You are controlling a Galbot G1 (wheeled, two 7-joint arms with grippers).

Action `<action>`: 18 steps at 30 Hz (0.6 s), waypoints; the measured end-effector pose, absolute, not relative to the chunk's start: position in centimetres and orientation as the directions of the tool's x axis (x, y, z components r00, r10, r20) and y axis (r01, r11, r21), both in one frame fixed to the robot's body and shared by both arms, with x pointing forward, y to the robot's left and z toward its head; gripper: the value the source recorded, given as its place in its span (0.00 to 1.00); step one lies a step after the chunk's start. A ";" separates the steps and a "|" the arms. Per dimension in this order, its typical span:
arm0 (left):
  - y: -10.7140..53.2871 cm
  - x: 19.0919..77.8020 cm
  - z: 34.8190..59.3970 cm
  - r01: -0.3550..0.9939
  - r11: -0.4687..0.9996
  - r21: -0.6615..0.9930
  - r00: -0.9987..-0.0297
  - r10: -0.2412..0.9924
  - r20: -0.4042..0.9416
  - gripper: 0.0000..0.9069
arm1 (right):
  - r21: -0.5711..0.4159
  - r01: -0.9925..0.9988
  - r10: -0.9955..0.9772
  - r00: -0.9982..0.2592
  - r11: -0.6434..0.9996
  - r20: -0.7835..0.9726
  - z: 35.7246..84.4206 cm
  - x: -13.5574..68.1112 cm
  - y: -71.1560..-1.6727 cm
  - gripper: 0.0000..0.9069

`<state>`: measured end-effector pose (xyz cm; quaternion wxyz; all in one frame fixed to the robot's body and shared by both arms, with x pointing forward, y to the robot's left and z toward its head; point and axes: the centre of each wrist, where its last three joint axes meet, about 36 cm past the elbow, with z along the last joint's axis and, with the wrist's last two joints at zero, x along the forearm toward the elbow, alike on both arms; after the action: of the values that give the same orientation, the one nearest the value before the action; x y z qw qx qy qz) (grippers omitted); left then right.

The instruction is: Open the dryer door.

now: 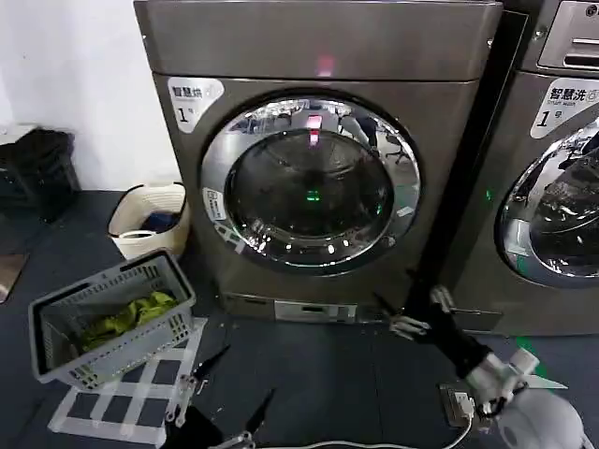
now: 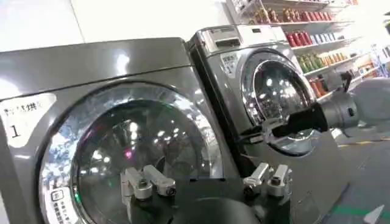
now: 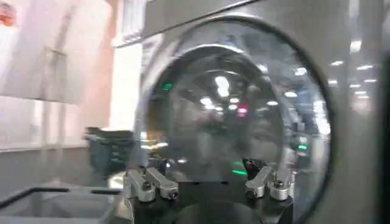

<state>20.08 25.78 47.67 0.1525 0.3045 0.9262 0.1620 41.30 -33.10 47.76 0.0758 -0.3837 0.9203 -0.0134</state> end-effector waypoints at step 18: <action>26.3 19.1 49.2 0.454 0.789 0.415 -0.802 0.565 -0.196 1.00 | -0.141 -0.810 -0.821 -0.552 0.569 -0.144 48.6 54.7 -27.4 1.00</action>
<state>19.08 26.26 49.17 0.1569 0.2729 0.9325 0.1768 54.66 -27.43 48.63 0.0970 -0.4633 0.8804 -0.0292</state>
